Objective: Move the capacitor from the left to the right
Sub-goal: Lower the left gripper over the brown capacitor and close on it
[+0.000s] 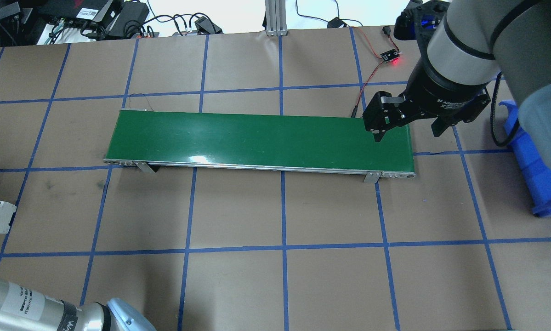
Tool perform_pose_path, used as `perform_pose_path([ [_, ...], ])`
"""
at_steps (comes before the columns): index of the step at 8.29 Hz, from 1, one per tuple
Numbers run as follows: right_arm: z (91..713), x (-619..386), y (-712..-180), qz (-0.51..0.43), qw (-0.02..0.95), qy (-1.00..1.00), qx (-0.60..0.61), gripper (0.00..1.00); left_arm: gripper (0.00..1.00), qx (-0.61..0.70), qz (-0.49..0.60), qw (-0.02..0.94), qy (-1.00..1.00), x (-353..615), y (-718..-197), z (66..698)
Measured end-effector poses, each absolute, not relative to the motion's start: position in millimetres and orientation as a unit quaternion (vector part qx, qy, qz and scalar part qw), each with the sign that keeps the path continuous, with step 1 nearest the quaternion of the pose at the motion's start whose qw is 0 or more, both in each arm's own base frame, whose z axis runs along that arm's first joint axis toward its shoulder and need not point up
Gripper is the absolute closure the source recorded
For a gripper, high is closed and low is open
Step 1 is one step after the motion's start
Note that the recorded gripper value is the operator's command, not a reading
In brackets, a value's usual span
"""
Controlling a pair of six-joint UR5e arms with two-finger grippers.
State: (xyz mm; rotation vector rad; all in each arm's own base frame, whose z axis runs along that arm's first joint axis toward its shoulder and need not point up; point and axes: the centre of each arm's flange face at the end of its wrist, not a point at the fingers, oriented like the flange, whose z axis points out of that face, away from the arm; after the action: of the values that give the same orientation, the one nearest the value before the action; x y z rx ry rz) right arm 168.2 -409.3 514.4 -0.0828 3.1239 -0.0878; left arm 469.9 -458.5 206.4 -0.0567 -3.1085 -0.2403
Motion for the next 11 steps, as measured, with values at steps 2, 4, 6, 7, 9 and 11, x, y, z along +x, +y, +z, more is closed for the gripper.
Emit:
perform_pose_path([
  [2,514.4,167.8,-409.4,-0.028,0.008,0.999,-0.026,0.0,0.0,-0.018,-0.078,0.011,-0.997,472.0,-456.7,196.6],
  [4,514.6,167.8,-409.4,-0.028,0.008,0.999,-0.026,0.0,0.01,-0.011,-0.08,0.01,-0.997,473.5,-454.0,193.5],
  [6,514.6,167.9,-409.3,-0.028,0.008,0.999,-0.026,0.0,0.01,0.001,-0.087,0.021,-0.996,466.2,-446.7,181.6],
  [7,514.6,167.9,-409.3,-0.028,0.008,0.999,-0.026,0.0,0.01,0.005,-0.09,0.025,-0.996,463.7,-442.6,178.2],
  [9,514.4,167.8,-409.5,-0.028,0.008,0.999,-0.026,0.0,0.12,0.006,-0.091,0.026,-0.996,464.4,-439.7,177.7],
  [11,514.1,167.8,-409.7,-0.028,0.008,0.999,-0.026,0.0,0.37,0.009,-0.09,0.028,-0.996,469.0,-434.3,176.2],
])
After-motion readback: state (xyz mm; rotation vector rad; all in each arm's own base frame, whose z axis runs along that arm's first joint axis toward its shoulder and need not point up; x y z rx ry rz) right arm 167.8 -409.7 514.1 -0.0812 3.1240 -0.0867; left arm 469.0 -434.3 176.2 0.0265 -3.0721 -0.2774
